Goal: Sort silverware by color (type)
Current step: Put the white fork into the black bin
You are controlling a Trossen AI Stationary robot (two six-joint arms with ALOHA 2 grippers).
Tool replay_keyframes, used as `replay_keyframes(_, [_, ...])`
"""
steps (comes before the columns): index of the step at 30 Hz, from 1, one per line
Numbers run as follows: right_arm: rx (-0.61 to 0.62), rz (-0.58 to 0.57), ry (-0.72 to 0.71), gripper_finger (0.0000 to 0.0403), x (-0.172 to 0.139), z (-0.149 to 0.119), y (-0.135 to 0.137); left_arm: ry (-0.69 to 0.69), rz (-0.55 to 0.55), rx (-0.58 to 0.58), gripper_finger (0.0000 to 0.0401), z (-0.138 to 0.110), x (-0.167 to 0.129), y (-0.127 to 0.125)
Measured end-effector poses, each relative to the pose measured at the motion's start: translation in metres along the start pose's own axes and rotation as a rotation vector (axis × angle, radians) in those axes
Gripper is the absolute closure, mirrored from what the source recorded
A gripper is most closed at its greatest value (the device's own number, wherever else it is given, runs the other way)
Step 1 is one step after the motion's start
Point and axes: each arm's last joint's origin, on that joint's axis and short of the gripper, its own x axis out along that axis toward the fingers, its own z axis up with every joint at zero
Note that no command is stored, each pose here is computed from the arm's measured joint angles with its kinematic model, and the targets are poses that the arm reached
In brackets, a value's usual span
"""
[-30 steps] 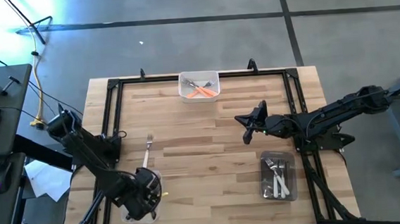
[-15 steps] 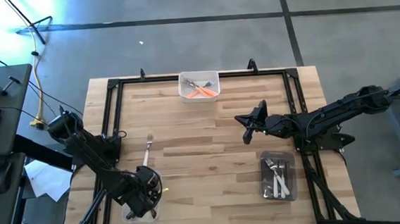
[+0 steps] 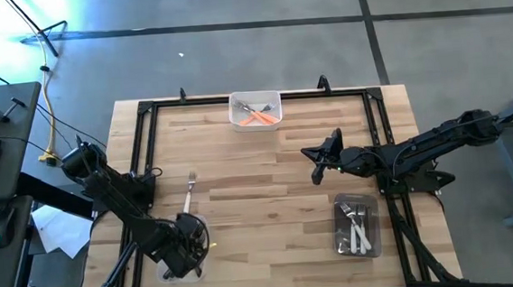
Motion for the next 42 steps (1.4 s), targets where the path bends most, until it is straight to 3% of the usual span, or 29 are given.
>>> replay_keyframes(5, [0.000,0.000,0.000,0.0403,0.000,0.000,0.000,0.025,-0.045,0.041,0.0303,0.002,-0.016,-0.012])
replay_keyframes(10, [-0.010,0.000,-0.001,0.0403,0.000,0.000,0.000,0.021,-0.001,0.139,0.0269,0.017,-0.046,-0.021])
replay_keyframes(13, [-0.013,0.002,-0.008,0.0403,0.000,0.001,0.000,0.016,0.051,0.173,0.0265,0.037,-0.069,-0.020])
replay_keyframes(19, [-0.013,-0.004,-0.013,0.0403,0.001,0.002,-0.002,0.009,0.101,0.095,0.0286,0.091,-0.089,-0.001])
replay_keyframes(25, [-0.014,0.020,-0.002,0.0403,0.002,0.002,-0.002,0.075,0.166,0.009,0.0320,0.125,-0.065,0.040])
replay_keyframes(29, [-0.015,0.030,0.001,0.0403,0.002,0.002,-0.001,0.127,0.123,-0.048,0.0322,0.132,-0.036,0.065])
replay_keyframes(35, [-0.014,0.030,0.001,0.0403,0.002,0.002,-0.001,0.099,0.018,-0.098,0.0277,0.144,0.001,0.088])
replay_keyframes(42, [-0.012,0.031,-0.002,0.0403,0.002,0.002,-0.001,0.163,0.102,-0.135,0.0232,0.148,0.031,0.120])
